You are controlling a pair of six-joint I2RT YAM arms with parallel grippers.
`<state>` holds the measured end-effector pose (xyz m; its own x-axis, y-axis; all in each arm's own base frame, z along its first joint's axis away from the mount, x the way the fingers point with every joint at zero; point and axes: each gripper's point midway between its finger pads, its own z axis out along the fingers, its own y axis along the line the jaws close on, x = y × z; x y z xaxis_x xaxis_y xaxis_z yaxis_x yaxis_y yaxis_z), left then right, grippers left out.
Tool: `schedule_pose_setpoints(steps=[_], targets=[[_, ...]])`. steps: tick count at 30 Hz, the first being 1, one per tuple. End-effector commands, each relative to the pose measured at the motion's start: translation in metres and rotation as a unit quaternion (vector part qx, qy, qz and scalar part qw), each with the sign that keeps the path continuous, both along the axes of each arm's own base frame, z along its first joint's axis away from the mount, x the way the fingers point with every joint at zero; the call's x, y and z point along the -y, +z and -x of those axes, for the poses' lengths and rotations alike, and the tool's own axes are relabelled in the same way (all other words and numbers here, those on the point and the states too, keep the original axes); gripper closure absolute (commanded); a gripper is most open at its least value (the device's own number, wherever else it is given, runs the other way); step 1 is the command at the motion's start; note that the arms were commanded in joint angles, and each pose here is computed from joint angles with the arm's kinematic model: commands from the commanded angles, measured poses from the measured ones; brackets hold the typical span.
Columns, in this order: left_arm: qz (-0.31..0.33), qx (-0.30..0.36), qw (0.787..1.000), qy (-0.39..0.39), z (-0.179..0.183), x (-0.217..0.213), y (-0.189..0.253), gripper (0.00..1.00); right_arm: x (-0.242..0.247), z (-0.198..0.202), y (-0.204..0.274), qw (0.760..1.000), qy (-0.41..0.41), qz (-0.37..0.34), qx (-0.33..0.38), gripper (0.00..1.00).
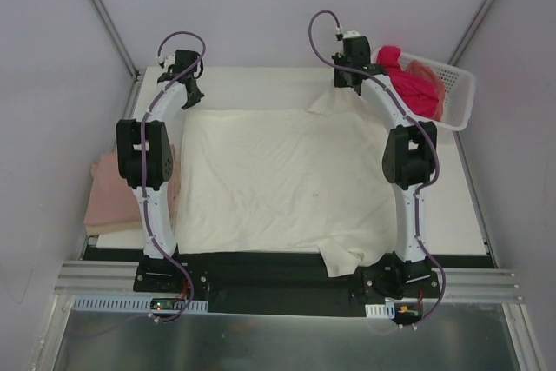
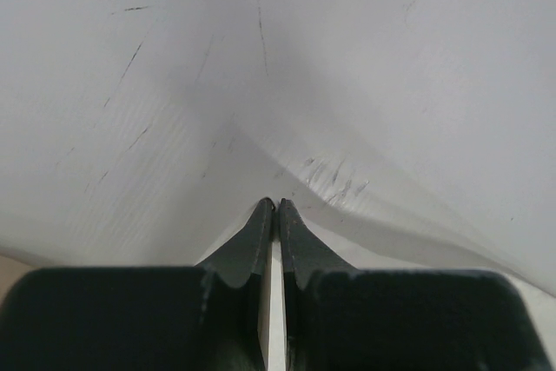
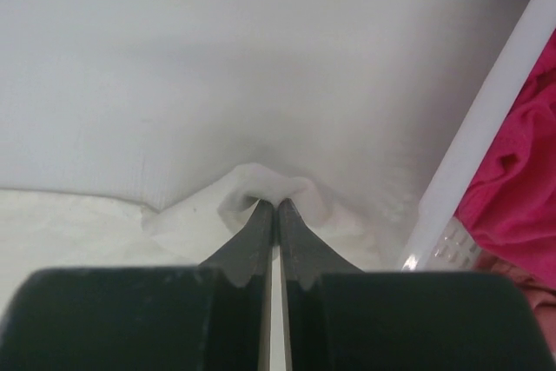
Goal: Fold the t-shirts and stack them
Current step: Flatten out the tshirt
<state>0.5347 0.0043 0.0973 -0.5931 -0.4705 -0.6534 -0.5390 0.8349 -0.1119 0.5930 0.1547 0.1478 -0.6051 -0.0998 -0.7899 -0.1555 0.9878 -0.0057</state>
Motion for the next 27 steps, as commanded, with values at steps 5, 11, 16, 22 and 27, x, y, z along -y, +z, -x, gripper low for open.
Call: schedule_pose_setpoints(steps=[5,11,16,22,27], targets=[[-0.012,0.028,1.000,0.001,-0.027,-0.007,0.011,1.00,0.000,-0.033,0.026,0.998,-0.024,-0.011,0.062,0.96],[0.006,0.047,0.999,-0.003,-0.012,-0.002,0.039,1.00,0.008,-0.014,0.053,0.996,-0.035,-0.014,0.077,0.99],[0.031,0.070,0.997,-0.007,0.019,0.005,0.073,1.00,0.014,0.019,0.084,0.996,-0.031,-0.026,0.083,1.00],[0.057,0.136,0.989,-0.015,0.077,0.011,0.142,1.00,0.029,0.084,0.156,0.989,-0.031,-0.050,0.135,0.99],[0.073,0.269,0.959,-0.040,0.159,0.019,0.245,1.00,0.044,0.176,0.256,0.969,-0.018,-0.100,0.224,1.00]])
